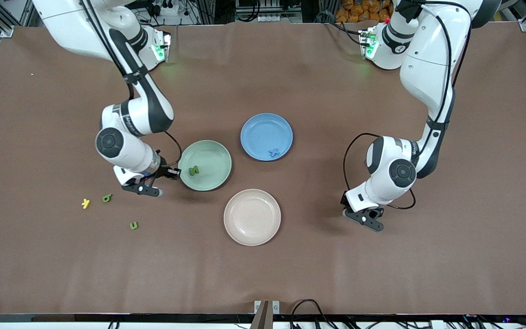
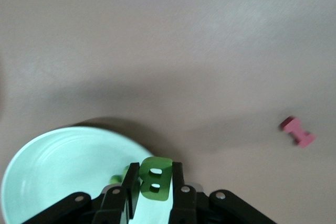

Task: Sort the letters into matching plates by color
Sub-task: 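Place B on green plate with the right gripper while the left gripper grasps 6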

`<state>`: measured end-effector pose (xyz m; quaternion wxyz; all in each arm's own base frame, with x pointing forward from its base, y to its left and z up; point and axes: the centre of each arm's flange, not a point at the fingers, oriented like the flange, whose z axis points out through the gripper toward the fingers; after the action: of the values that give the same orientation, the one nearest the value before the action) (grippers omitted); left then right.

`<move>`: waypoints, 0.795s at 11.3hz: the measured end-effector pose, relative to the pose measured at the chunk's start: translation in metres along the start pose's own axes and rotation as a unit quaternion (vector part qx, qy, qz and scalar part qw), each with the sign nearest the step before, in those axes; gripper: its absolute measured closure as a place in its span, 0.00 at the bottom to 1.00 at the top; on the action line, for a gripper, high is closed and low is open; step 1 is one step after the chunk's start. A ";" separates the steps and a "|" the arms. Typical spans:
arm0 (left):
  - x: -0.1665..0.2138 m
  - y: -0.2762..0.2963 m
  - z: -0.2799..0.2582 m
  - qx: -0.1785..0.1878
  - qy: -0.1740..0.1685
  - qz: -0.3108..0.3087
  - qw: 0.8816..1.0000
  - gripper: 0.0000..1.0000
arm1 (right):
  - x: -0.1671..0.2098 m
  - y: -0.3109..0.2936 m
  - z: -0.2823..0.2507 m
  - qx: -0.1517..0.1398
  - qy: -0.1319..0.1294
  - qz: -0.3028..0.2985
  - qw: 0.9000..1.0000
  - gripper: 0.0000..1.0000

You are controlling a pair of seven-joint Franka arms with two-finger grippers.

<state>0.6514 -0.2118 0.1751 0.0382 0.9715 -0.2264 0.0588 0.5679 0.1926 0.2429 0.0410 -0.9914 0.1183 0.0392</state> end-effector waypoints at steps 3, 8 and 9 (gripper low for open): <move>0.001 0.001 0.000 0.002 -0.001 0.002 1.000 0.40 | -0.020 -0.034 0.006 0.002 -0.003 0.028 1.000 0.71; 0.002 -0.001 -0.001 0.003 0.000 0.002 1.000 0.55 | -0.036 -0.062 0.018 0.005 -0.012 0.035 0.999 0.71; 0.003 -0.002 -0.002 0.004 0.000 0.002 1.000 0.60 | -0.036 -0.064 0.019 0.005 -0.013 0.036 0.999 0.69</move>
<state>0.6545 -0.2111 0.1771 0.0342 0.9713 -0.2276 0.0601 0.5466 0.2645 0.2314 0.0459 -0.9857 0.1532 0.0525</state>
